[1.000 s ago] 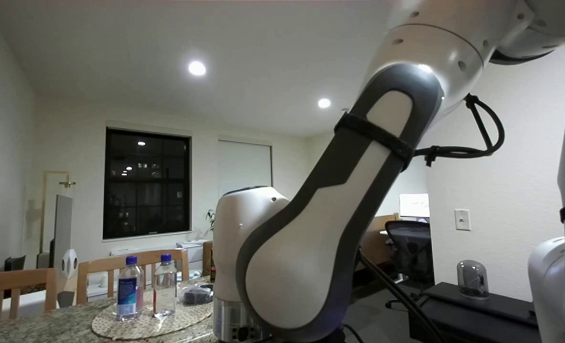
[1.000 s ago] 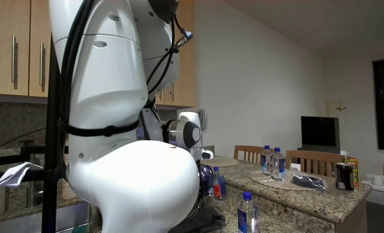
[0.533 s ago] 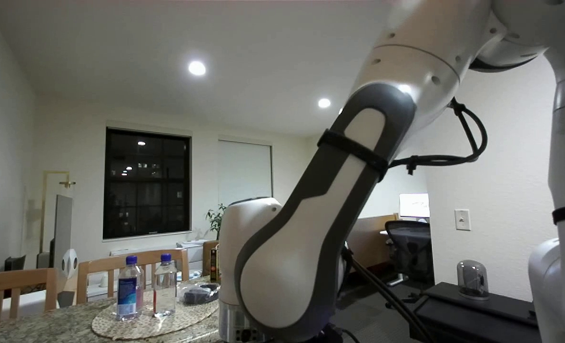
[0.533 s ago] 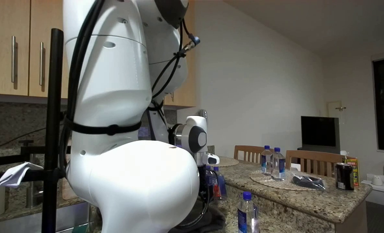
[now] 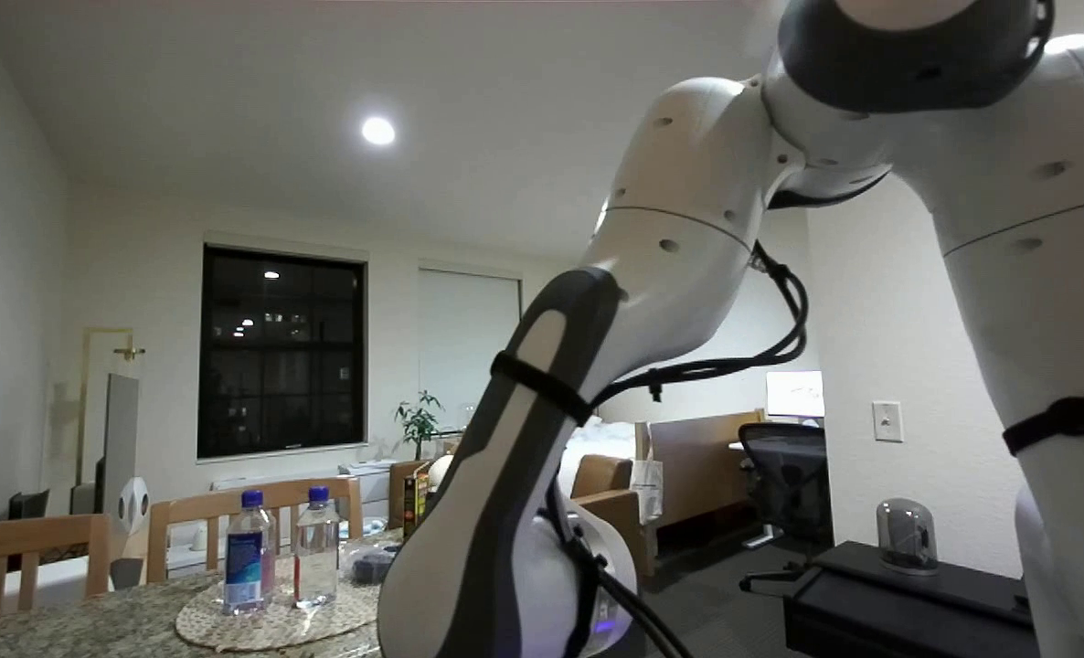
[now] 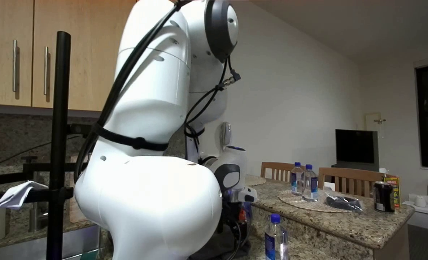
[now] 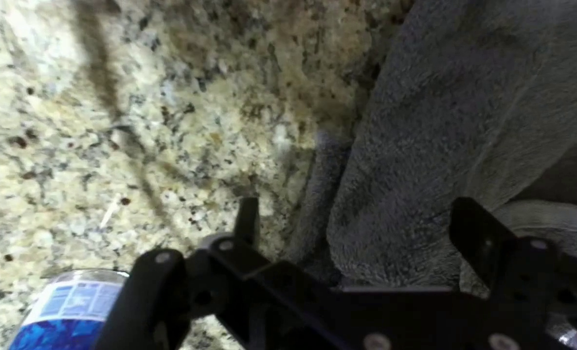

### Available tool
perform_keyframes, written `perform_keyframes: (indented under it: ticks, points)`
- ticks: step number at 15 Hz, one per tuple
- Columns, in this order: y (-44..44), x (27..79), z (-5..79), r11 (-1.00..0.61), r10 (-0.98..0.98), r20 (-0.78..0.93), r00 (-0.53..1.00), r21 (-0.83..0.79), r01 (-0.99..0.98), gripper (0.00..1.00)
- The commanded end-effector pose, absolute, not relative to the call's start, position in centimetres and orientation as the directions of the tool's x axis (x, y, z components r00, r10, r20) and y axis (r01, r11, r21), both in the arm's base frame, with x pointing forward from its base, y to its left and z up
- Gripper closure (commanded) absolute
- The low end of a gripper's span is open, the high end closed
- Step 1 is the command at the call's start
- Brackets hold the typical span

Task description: Pick up the cloth and put it on top of the bottle, then put it back on the counter

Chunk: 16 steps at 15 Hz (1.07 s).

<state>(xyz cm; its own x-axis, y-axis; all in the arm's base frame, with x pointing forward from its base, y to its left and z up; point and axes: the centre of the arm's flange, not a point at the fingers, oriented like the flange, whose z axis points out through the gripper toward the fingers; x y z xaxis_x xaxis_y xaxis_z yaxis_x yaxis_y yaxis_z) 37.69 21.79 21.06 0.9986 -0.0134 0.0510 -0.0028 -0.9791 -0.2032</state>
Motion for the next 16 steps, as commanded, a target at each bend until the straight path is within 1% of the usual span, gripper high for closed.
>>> perform_keyframes:
  ticks: [1, 5, 6, 7, 8, 9, 11, 16]
  points:
    - [22.6, 39.9, 18.0, -0.956, -0.003, 0.045, 0.999, -0.294, 0.010, 0.00]
    - [24.5, 41.2, 17.0, -0.944, 0.006, 0.036, 0.999, -0.330, 0.017, 0.00]
    - [24.8, 41.4, 16.8, -0.944, 0.006, 0.033, 0.999, -0.329, 0.016, 0.25]
    - [25.2, 41.4, 16.5, -0.949, 0.012, 0.034, 0.999, -0.316, 0.022, 0.27]
    - [25.4, 41.4, 16.3, -0.948, 0.014, 0.031, 0.999, -0.316, 0.023, 0.33]
    - [25.6, 41.4, 16.3, -0.947, 0.018, 0.028, 0.999, -0.319, 0.026, 0.41]
    - [25.9, 41.4, 16.4, -0.945, 0.038, 0.019, 0.999, -0.326, 0.042, 0.53]
    - [27.7, 40.9, 18.1, -0.946, 0.084, 0.054, 0.995, -0.310, 0.097, 0.87]
